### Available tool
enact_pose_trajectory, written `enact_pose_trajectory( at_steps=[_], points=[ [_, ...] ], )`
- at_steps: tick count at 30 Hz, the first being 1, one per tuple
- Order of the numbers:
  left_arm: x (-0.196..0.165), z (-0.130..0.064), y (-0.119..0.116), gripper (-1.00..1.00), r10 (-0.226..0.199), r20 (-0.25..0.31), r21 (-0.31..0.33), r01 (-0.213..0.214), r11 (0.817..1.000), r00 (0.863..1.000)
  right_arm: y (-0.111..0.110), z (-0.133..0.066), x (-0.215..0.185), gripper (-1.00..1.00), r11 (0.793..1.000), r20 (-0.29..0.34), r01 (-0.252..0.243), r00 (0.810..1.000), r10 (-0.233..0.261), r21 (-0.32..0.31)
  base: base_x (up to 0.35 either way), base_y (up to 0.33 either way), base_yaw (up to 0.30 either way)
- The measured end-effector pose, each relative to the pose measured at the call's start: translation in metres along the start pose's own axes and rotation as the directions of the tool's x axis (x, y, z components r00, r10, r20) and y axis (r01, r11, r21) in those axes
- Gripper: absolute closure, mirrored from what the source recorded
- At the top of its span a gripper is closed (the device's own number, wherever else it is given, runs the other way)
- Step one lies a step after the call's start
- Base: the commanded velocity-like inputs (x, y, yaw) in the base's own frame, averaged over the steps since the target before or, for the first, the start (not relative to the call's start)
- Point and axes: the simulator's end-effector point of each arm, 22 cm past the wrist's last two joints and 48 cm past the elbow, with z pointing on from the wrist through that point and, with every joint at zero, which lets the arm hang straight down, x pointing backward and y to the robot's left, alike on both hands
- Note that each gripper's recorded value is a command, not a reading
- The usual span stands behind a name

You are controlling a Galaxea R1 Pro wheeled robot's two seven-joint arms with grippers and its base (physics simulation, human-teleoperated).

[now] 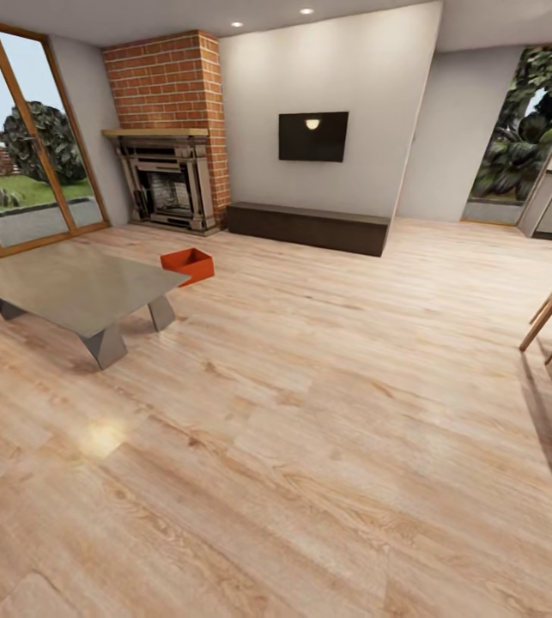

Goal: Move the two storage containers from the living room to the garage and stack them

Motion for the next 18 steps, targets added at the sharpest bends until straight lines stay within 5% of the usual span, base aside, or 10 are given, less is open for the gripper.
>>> enact_pose_trajectory(
  at_steps=[18],
  points=[
    [0.0003,0.0001,-0.0004,-1.00,0.000,-0.001,0.001,0.000,1.000,1.000,0.0001,0.0000,0.0000,-1.00,1.000,0.000,0.000,1.000,0.000,0.000,0.317,-0.101,0.000]
  ],
)
